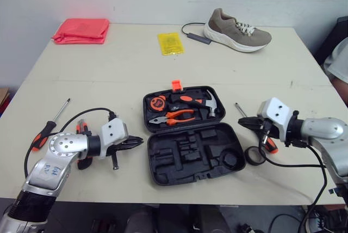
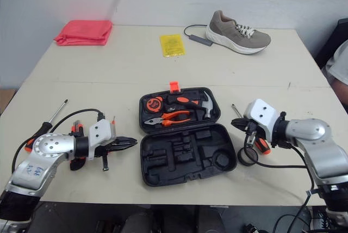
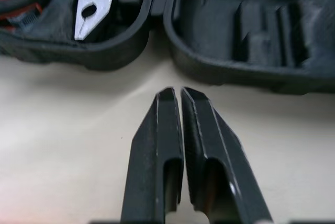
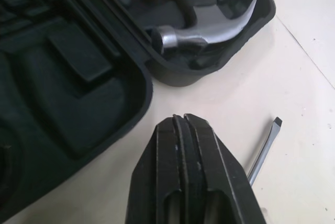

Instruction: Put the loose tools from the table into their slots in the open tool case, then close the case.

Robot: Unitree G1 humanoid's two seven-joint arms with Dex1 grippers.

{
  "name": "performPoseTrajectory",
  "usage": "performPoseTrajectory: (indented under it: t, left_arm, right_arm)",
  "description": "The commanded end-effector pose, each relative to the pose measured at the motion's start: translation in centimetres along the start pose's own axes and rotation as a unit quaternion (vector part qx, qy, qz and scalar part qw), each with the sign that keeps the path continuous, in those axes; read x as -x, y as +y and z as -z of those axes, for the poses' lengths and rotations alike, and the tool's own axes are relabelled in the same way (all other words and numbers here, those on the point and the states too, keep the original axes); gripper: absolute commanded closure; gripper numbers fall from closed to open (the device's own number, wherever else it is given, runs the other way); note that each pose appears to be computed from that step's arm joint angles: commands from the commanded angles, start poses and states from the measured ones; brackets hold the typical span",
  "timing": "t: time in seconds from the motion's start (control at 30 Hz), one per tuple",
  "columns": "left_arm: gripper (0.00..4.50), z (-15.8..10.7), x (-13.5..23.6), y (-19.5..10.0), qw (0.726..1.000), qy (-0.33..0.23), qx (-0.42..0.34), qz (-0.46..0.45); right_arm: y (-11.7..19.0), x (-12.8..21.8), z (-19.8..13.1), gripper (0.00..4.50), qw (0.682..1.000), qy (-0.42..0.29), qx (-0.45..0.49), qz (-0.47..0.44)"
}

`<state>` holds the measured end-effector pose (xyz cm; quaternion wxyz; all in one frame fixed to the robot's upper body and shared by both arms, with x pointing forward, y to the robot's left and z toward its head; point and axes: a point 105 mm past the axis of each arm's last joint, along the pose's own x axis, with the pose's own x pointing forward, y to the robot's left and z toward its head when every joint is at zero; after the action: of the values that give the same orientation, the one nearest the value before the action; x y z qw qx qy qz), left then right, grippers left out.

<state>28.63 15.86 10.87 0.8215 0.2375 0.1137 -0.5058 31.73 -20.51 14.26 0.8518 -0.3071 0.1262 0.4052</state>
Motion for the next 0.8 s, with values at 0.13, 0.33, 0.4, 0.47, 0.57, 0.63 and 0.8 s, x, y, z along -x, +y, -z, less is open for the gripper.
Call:
performPoseTrajectory:
  t: [0.13, 0.33, 0.4, 0.47, 0.57, 0.63, 0.8]
  left_arm:
    - [4.45, -1.1, -1.2, 0.3, 1.0, -0.006, -0.011, -0.001]
    - [4.45, -1.3, -2.4, 0.5, 1.0, -0.01, -0.016, 0.002]
    - [4.45, -1.5, -2.8, 0.8, 1.0, -0.014, -0.018, -0.001]
    - [4.45, -1.7, -3.2, 1.0, 1.0, -0.019, -0.014, 0.0]
    - [4.45, -1.9, -3.7, 1.1, 1.0, -0.021, -0.016, 0.007]
    - [4.45, -2.0, -3.9, 1.3, 1.0, -0.021, -0.017, 0.008]
    - [4.45, -2.1, -4.0, 2.8, 1.0, -0.017, -0.02, -0.006]
  right_arm:
    - [-0.8, -1.5, 0.0, 4.5, 1.0, 0.001, 0.022, 0.009]
    - [-0.8, -3.0, 0.5, 4.5, 1.0, -0.002, 0.02, -0.003]
    - [-0.9, -3.3, 0.6, 4.5, 1.0, -0.005, 0.02, -0.002]
    - [-0.9, -3.5, 0.6, 4.5, 1.0, -0.01, 0.019, -0.006]
    - [-0.3, -4.0, 0.5, 4.5, 0.999, -0.023, 0.017, -0.021]
    - [0.0, -4.0, 0.4, 4.5, 0.999, -0.027, 0.016, -0.03]
    - [1.2, -3.8, 0.0, 4.5, 0.998, -0.037, 0.018, -0.052]
